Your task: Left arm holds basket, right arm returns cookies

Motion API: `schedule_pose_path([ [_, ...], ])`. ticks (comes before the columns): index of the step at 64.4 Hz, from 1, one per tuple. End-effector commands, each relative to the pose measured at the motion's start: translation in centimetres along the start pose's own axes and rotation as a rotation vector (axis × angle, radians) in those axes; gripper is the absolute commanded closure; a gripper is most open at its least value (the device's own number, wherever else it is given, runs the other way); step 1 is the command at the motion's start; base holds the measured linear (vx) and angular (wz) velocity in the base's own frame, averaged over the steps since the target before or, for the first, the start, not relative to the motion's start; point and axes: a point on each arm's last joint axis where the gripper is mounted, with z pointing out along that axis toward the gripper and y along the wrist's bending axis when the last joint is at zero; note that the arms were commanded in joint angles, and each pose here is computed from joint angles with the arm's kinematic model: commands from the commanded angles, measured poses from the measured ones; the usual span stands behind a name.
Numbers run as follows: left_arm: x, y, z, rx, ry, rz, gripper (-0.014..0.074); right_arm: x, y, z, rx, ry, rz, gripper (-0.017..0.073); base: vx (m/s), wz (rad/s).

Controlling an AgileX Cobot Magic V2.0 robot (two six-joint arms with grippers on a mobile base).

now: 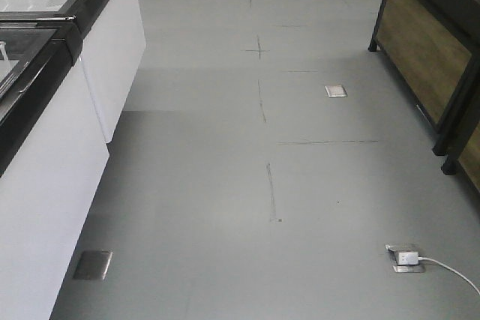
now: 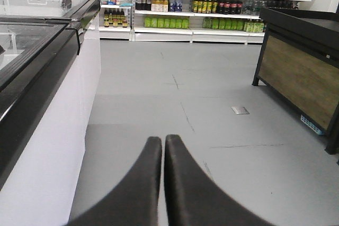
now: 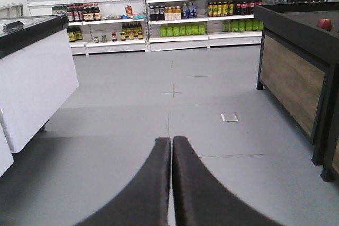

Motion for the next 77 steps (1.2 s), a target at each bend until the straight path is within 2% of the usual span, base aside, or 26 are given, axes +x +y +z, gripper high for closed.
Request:
schedule_pose_path([
  [1,-0.34,-0.17,-0.06,0.025,-0.071,-0.002,0.0601,-0.65,0.07,-0.09,-0.008,-0.082,-0.009,0.0568,0.00,0.00],
  [77,-0.43,-0.18,-0.07,0.027,-0.076,-0.002,0.0601,-0.65,0.07,-0.09,-0.008,-0.082,-0.009,0.0568,0.00,0.00],
])
